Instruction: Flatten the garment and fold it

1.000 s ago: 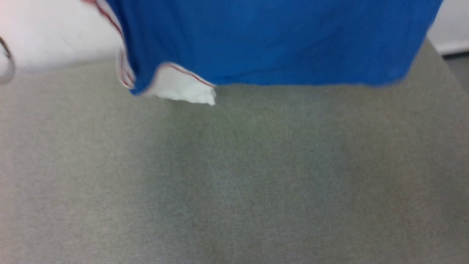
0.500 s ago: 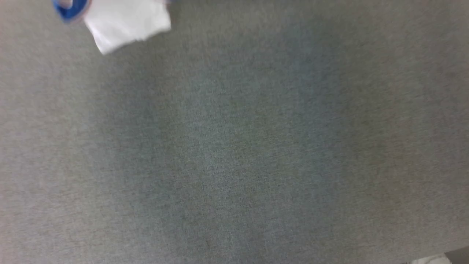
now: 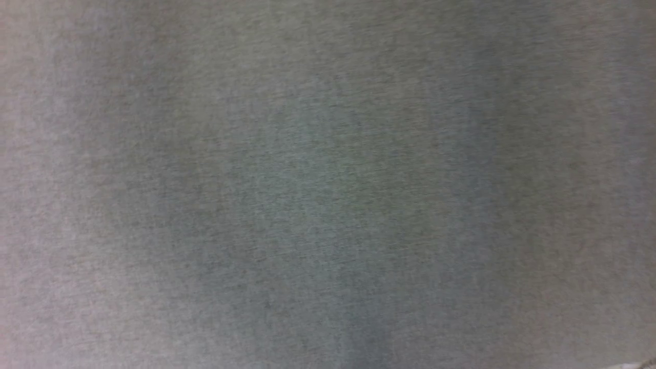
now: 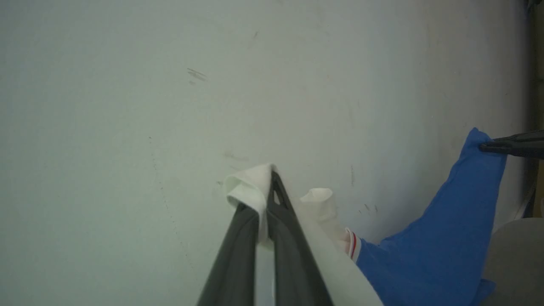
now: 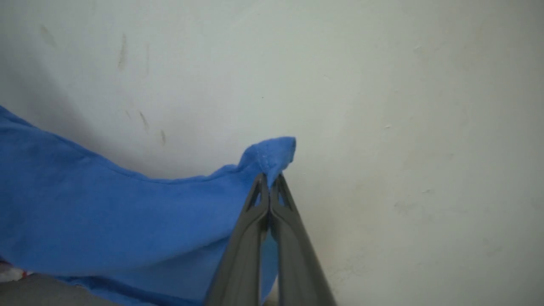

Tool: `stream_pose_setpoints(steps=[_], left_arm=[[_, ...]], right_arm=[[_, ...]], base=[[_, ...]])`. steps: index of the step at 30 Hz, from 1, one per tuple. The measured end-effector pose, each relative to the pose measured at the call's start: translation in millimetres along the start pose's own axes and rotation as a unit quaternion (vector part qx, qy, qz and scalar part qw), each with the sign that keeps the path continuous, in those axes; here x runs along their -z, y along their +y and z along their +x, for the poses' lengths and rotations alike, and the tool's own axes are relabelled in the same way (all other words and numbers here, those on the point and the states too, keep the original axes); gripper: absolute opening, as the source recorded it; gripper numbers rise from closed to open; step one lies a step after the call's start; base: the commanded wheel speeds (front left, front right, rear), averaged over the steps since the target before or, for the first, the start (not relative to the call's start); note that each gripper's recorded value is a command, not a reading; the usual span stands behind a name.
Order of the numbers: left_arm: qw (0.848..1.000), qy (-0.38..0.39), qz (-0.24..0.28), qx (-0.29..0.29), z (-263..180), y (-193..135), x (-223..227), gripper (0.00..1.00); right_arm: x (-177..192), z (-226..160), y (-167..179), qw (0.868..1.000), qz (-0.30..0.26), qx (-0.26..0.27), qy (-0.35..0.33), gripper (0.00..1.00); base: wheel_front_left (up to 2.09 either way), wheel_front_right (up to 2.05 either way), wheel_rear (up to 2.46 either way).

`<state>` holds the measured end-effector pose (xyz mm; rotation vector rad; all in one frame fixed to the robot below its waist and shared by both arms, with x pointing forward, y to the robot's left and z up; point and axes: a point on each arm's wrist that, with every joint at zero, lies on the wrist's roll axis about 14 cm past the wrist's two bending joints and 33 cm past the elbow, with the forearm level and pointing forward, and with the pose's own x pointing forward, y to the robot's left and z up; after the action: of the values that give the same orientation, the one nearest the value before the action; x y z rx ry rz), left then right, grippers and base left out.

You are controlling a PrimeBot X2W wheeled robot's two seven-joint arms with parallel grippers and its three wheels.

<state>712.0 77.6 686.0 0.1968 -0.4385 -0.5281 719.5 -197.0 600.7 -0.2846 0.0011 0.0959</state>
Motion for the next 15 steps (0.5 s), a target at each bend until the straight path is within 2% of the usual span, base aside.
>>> stream_pose_setpoints(steps=[4, 7, 11, 15], left_arm=[[0.998, 0.028, -0.018, 0.044, -23.0, -21.5, 23.7, 0.00], [0.996, 0.037, -0.033, 0.076, -45.1, -38.3, 32.6, 0.00], [0.990, 0.068, -0.060, 0.107, -85.1, -62.4, 50.1, 0.00], [0.985, 0.105, -0.093, 0.104, -130.9, -82.1, 65.2, 0.00]], right_arm=[[21.6, -3.0, 27.5, 0.999, 0.015, -0.044, 0.003, 0.00], [32.5, -15.3, 33.5, 0.997, 0.032, -0.065, 0.005, 0.00], [52.1, -48.8, 22.9, 0.996, 0.054, -0.072, 0.022, 0.00], [76.8, -91.7, 10.2, 0.994, 0.075, -0.064, 0.056, 0.00]], base=[[0.00, 0.00, 0.00], [0.00, 0.00, 0.00], [0.00, 0.00, 0.00], [0.00, 0.00, 0.00]])
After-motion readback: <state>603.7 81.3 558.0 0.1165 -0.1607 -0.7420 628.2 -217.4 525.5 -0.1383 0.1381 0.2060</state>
